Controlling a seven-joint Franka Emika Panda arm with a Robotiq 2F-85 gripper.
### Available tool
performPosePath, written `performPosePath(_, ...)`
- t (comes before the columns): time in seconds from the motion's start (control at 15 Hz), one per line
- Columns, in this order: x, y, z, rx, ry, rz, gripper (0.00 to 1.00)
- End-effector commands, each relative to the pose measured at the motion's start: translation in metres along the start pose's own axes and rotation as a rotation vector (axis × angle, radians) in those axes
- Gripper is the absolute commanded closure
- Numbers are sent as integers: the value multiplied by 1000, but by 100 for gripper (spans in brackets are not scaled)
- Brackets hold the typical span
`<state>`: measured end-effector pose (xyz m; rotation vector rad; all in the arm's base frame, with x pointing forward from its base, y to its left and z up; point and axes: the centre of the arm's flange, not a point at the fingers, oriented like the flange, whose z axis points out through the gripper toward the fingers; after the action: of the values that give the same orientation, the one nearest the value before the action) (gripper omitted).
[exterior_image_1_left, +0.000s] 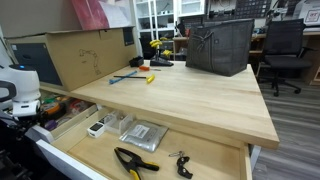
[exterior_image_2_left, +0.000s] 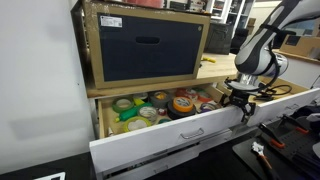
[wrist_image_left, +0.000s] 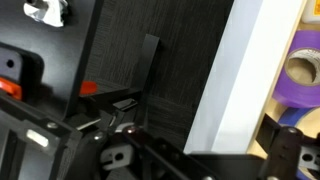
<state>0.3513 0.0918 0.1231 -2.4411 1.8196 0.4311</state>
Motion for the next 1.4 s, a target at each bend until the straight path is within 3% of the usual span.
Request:
performPosePath(0.0, -24, 26, 1, -31, 1, -21, 0)
performPosePath(0.33, -34, 36, 5, -56, 4, -58, 0)
performPosePath(1.0, -38, 25, -28, 193, 144, -118, 0)
performPosePath(1.33, -46, 32, -64, 203, 97, -187, 0)
